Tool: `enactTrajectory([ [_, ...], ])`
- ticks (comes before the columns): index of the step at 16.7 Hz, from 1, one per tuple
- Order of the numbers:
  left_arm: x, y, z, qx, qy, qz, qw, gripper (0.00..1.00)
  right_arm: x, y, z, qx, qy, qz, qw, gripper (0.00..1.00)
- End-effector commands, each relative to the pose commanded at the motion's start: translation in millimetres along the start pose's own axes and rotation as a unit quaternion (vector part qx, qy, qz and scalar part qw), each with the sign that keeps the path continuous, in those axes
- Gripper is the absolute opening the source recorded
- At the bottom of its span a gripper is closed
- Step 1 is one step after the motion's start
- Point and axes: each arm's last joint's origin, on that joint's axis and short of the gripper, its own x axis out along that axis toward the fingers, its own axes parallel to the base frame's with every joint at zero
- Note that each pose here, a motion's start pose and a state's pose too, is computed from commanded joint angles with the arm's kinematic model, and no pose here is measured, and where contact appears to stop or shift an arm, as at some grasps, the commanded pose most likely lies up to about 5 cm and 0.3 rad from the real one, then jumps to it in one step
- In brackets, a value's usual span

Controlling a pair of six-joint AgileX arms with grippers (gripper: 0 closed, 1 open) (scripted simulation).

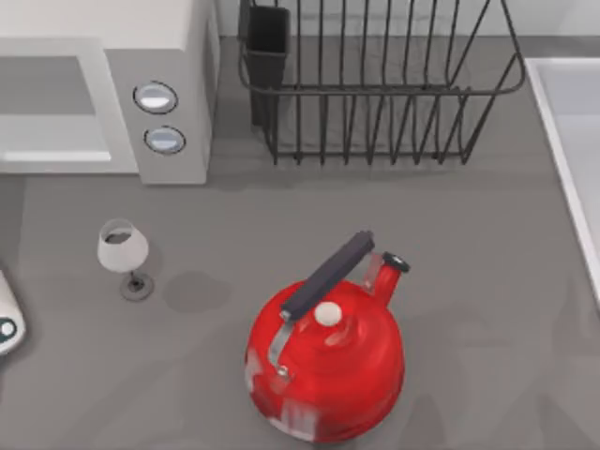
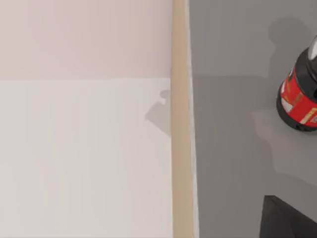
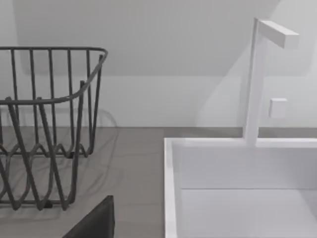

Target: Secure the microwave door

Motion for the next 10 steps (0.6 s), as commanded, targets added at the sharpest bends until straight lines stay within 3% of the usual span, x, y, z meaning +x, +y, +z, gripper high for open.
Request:
enactTrajectory([
  [4, 20.5, -4.2, -24.9, -0.005, 0.003, -0.004, 1.0, 0.0, 0.0, 0.0, 0.0, 0.0, 0.0, 0.0, 1.0, 1.0],
  [10, 20.9, -10.3, -21.6, -0.002, 0.002, -0.005, 1.0, 0.0, 0.0, 0.0, 0.0, 0.0, 0.0, 0.0, 1.0, 1.0],
])
